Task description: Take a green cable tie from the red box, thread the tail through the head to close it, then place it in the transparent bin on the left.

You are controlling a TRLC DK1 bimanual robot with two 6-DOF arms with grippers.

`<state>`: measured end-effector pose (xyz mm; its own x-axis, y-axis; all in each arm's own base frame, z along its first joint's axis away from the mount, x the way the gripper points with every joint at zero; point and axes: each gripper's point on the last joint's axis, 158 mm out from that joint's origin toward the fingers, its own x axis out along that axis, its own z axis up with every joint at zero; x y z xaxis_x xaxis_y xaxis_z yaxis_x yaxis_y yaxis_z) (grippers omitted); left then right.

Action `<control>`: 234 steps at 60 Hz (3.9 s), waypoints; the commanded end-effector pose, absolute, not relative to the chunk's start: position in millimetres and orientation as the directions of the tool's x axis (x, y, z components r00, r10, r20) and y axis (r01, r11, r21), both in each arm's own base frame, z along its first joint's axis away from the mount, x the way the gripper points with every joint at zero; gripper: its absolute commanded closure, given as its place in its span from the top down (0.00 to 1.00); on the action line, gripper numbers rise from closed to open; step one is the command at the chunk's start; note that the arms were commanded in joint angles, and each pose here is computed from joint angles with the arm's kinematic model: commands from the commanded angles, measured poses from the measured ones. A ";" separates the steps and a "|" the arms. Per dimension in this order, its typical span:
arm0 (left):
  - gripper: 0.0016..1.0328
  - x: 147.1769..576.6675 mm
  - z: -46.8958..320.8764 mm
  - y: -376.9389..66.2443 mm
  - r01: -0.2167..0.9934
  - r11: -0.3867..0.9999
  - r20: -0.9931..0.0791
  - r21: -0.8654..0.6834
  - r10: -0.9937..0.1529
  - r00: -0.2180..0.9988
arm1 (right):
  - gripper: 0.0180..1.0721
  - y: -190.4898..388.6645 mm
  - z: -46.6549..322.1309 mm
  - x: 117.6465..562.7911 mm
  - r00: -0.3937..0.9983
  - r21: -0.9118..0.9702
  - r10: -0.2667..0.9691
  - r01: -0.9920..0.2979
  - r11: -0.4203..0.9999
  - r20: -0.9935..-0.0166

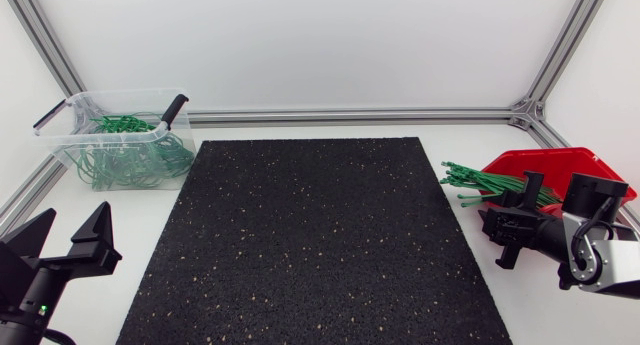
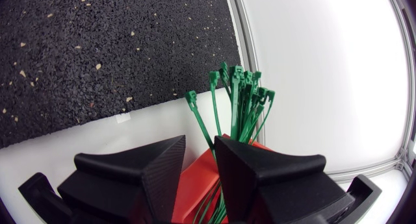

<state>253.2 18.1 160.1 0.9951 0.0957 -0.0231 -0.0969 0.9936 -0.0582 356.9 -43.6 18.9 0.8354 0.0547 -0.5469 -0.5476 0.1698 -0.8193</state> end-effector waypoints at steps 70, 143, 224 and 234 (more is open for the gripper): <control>0.97 254.1 137.1 19.2 -0.106 0.991 -0.074 -0.075 0.101 0.992 | 0.06 -47.0 89.0 341.7 0.853 -0.845 0.030 -0.520 0.123 -0.520; 0.97 265.0 184.8 -4.4 -0.008 0.970 -0.246 -0.241 -0.053 0.968 | 0.06 181.1 212.6 224.5 0.168 0.120 0.717 -0.935 0.332 -0.676; 0.95 265.4 268.9 -253.8 0.796 0.396 -0.205 -0.458 -0.918 0.339 | 0.06 286.2 202.9 242.8 -0.160 0.644 0.924 -0.757 0.111 -0.347; 0.95 261.0 264.6 -269.1 0.806 0.304 -0.202 -0.508 -0.952 0.231 | 0.06 289.4 215.5 247.1 -0.136 0.623 0.941 -0.777 0.094 -0.310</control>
<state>259.3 -260.8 256.3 0.2708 -0.9373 -0.2195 0.8037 0.3456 -0.4843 251.1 287.4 208.8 -0.1332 0.9346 -0.3297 -0.7840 0.1041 0.6120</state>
